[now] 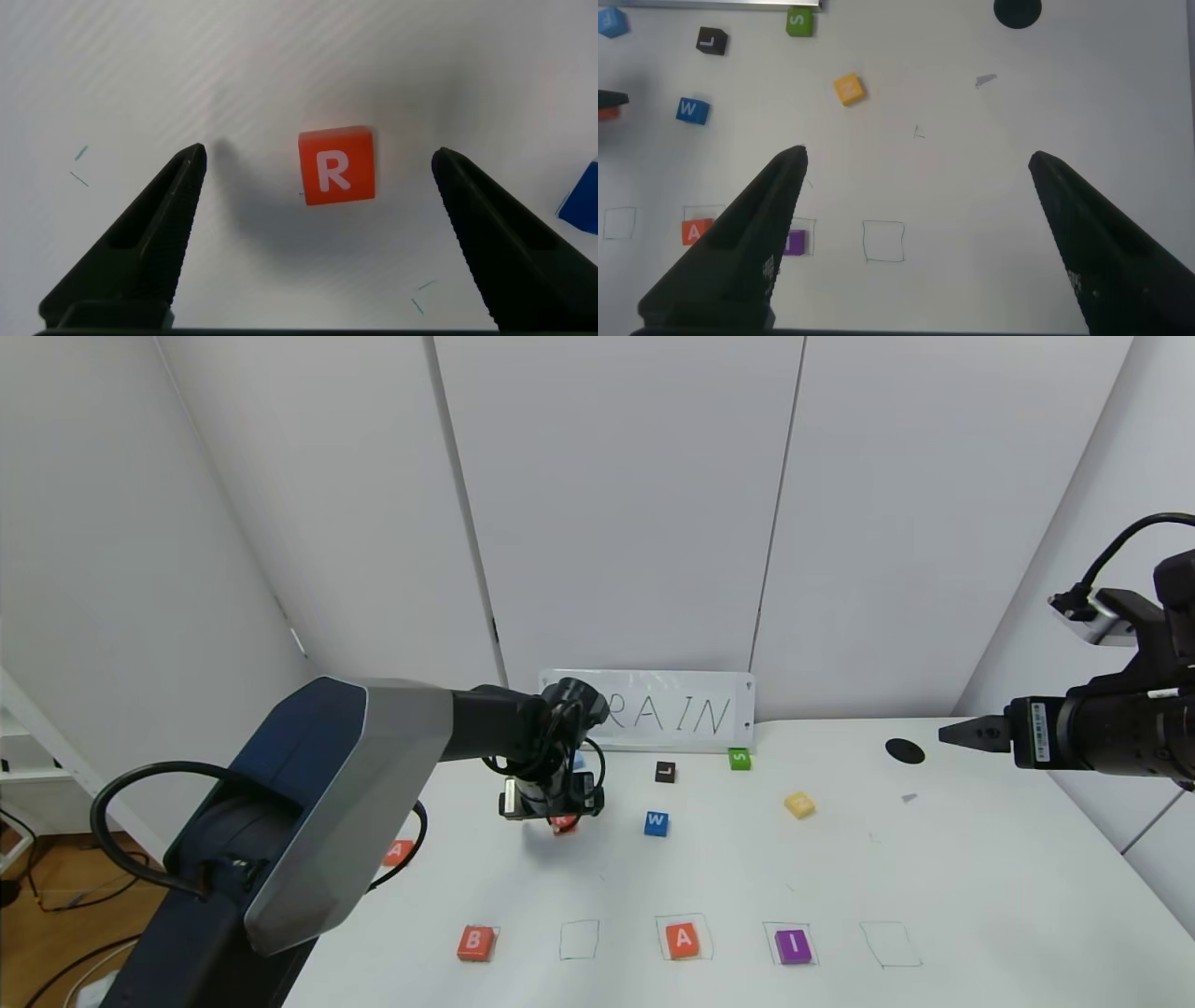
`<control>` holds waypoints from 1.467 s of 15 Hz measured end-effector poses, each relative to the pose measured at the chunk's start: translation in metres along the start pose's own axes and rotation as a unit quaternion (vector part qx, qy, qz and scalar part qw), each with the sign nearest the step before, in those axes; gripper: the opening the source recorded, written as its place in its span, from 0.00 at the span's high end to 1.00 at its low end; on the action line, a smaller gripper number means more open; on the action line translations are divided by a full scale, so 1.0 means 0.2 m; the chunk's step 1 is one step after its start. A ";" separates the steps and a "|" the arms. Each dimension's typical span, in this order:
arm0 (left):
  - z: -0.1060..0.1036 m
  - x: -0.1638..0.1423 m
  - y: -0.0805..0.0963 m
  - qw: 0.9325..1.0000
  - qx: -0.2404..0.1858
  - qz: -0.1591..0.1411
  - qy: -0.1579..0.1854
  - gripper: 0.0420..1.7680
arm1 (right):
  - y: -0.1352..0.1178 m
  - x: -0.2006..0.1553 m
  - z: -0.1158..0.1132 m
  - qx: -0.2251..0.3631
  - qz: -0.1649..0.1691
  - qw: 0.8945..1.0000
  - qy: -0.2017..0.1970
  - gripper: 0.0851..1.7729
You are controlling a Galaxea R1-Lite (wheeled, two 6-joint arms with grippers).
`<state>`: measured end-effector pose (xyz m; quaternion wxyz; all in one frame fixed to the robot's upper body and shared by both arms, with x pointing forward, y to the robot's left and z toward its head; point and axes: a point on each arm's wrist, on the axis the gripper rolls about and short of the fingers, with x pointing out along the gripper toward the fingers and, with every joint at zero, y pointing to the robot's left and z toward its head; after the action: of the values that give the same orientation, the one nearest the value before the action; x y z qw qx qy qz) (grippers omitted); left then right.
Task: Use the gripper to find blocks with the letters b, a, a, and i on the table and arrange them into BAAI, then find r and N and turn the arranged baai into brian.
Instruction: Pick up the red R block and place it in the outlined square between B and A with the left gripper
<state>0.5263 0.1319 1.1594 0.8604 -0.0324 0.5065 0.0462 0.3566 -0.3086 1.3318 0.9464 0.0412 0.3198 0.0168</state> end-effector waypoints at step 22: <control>-0.03 0.06 -0.01 1.000 0.006 0.005 0.009 0.03 | 0.00 0.00 0.00 0.001 -0.002 1.000 -0.001 0.04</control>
<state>0.5275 0.1297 1.1458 0.8557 -0.0249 0.5147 0.0467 0.3574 -0.3091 1.3323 0.9467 0.0413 0.3190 0.0152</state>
